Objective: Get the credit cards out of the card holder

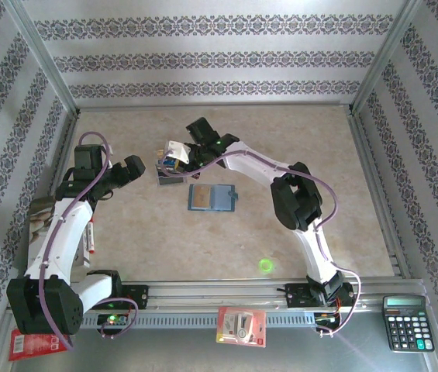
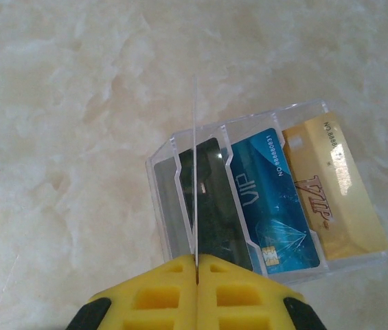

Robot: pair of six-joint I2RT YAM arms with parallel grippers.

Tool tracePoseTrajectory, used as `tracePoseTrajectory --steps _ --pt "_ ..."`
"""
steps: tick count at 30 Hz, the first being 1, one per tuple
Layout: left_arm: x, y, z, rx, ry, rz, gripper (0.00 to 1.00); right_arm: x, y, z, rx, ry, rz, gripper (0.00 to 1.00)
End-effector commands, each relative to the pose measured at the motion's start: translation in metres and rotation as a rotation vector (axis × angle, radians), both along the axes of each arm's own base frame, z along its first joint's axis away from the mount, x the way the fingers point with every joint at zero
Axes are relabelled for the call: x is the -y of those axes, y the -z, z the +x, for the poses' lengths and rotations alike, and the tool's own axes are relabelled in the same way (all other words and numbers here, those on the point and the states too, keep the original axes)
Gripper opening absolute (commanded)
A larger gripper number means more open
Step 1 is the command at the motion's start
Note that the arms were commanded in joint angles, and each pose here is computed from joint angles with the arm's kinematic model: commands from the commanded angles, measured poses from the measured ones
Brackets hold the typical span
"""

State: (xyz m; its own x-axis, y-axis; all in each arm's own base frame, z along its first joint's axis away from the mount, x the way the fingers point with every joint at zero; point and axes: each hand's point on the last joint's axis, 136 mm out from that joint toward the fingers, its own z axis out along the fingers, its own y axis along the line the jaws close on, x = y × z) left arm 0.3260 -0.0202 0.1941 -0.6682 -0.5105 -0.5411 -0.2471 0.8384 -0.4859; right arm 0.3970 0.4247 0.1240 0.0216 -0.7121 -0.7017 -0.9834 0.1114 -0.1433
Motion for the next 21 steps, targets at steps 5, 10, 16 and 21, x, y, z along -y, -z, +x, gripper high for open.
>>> tracePoseTrajectory --steps 5,10,16,21 --pt "-0.005 0.014 -0.005 -0.047 0.003 0.012 1.0 0.0 0.01 0.004 0.017 -0.07 -0.044 0.0" --pt "-0.004 0.015 -0.004 -0.052 0.007 0.011 1.0 0.0 0.02 0.01 0.031 -0.087 -0.082 0.0" --pt "-0.004 0.017 -0.005 -0.06 0.008 0.012 1.0 0.0 0.026 0.018 0.057 -0.097 -0.112 0.0" --pt "-0.005 0.017 -0.005 -0.062 0.008 0.014 1.0 0.002 0.03 0.021 0.074 -0.108 -0.132 0.0"
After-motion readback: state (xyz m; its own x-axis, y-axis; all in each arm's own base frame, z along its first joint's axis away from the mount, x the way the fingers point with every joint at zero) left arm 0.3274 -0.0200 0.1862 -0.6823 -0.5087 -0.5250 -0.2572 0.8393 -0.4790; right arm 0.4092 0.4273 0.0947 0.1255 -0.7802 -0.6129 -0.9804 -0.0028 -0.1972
